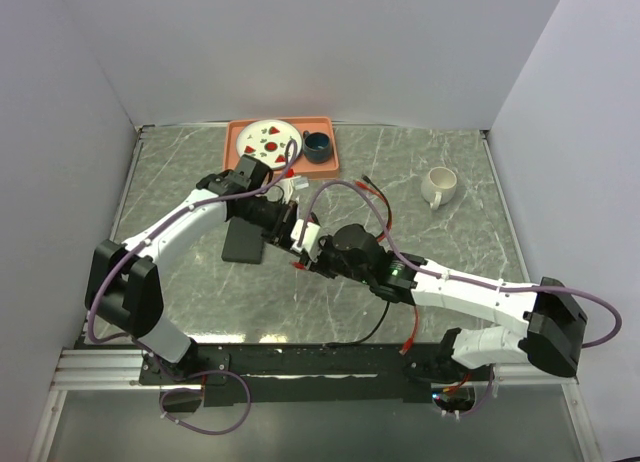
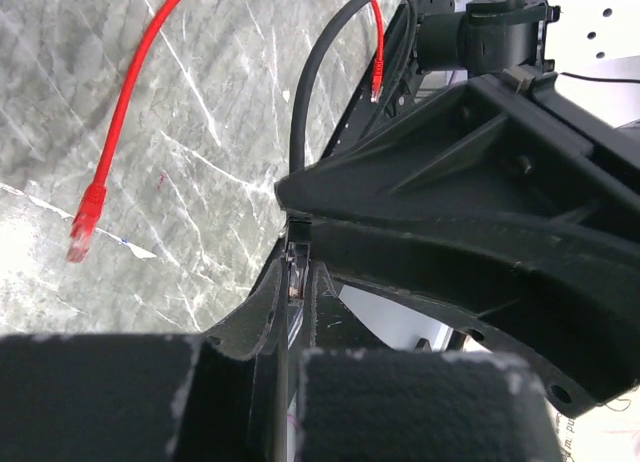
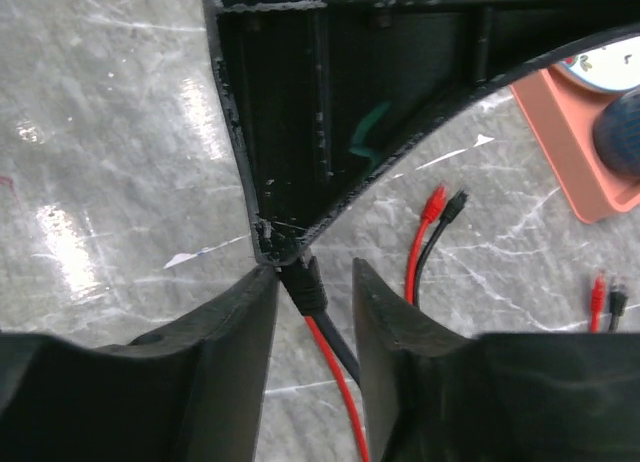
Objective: Insert the plug into the switch port
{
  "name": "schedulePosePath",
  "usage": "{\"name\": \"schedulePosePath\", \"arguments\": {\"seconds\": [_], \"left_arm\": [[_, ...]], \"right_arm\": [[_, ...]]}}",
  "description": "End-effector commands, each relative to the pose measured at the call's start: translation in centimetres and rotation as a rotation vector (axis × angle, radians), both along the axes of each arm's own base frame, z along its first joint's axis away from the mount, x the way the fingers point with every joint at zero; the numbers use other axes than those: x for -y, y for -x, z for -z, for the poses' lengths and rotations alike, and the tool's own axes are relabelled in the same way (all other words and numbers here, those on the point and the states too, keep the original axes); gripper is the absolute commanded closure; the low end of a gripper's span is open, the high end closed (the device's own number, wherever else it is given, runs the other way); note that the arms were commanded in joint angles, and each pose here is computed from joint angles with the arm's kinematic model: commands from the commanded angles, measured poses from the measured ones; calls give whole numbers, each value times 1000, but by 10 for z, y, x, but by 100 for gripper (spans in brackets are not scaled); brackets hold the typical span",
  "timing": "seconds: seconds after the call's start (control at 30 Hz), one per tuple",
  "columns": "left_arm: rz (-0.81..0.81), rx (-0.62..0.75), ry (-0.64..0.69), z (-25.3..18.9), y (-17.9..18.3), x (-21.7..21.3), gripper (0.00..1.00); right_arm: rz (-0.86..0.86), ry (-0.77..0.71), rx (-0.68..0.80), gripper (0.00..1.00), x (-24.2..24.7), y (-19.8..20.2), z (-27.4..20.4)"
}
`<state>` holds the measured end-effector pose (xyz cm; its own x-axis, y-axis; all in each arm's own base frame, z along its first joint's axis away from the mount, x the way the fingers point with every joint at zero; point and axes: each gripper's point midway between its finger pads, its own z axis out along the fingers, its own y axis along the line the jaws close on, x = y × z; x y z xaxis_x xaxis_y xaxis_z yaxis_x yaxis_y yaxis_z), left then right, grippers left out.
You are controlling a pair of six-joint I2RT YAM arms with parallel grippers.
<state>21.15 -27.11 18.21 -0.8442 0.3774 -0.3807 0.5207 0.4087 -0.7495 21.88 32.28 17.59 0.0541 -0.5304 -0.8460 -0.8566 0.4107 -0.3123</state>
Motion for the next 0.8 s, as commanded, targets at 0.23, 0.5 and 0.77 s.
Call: {"name": "schedulePosePath", "arguments": {"seconds": [0.23, 0.5, 0.77], "left_arm": [[41, 52, 81, -27, -1, 9, 99], [-83, 117, -15, -15, -29, 1, 42], [-646, 183, -295, 27, -128, -103, 3]], "right_arm": [[-3, -30, 38, 98, -14, -6, -20], [20, -21, 42, 100, -11, -8, -17], [-1, 53, 24, 100, -19, -13, -1]]}}
